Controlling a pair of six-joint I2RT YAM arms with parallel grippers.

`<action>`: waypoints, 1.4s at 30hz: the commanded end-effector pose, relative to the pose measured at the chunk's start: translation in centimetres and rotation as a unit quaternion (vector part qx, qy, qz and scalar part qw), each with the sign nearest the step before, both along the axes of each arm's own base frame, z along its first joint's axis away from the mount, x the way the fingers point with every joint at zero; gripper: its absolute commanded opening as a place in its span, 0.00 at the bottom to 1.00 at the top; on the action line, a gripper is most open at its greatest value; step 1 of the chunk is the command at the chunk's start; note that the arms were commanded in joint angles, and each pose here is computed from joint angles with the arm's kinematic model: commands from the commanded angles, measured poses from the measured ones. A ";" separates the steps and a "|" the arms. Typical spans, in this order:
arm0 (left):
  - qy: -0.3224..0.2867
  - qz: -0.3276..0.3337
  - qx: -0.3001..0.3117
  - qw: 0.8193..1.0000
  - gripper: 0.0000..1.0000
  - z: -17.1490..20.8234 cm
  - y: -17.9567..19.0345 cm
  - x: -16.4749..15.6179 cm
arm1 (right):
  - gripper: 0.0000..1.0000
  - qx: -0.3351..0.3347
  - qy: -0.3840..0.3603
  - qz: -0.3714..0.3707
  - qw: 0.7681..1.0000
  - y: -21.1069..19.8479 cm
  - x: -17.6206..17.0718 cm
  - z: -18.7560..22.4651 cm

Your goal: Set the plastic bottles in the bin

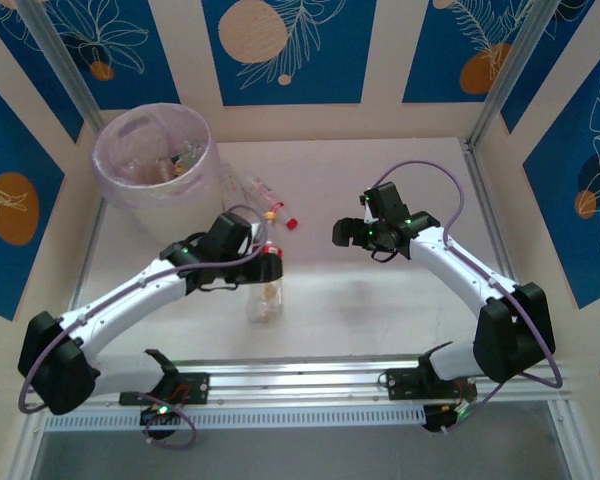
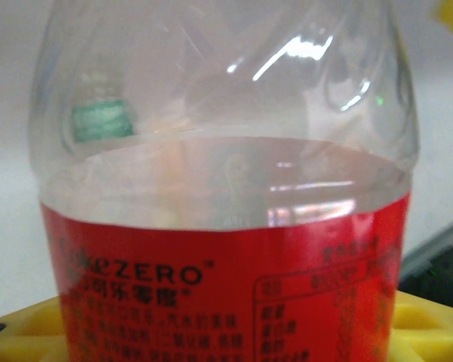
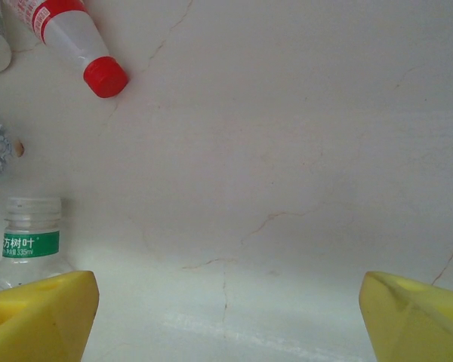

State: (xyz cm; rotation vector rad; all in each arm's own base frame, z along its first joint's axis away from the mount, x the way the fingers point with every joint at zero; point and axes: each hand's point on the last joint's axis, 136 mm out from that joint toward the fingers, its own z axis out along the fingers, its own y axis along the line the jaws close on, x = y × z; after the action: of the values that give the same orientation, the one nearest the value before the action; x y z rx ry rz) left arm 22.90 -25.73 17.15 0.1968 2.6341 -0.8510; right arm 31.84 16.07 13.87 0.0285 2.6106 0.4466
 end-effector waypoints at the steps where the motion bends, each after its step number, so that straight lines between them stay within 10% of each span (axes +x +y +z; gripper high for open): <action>1: -0.075 -0.097 -0.072 0.990 0.59 6.6 -3.7 0.3 | 0.90 -0.003 -0.002 -0.011 1.000 -0.6 -0.4 -0.1; 9: -0.249 -0.123 -0.012 0.961 0.46 19.6 -2.8 6.7 | 0.90 0.000 -0.007 -0.031 1.000 -2.2 -1.4 0.2; 20: -0.405 0.075 0.087 0.907 0.14 29.8 12.4 20.1 | 0.90 -0.003 -0.013 -0.056 0.998 -4.7 -3.7 0.6; 29: -0.381 0.183 0.168 0.891 0.00 26.7 23.5 25.2 | 0.90 0.000 -0.014 -0.074 0.997 -6.2 -4.6 0.4; 42: -0.353 0.120 0.146 0.916 0.00 17.7 24.7 26.9 | 0.90 0.005 -0.011 -0.079 0.997 -6.6 -4.2 0.1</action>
State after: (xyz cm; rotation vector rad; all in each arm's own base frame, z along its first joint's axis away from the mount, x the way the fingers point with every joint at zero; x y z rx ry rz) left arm 49.92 -1.22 33.09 0.1549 2.1167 -0.1756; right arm 28.03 9.60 14.52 0.2218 2.5431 0.3910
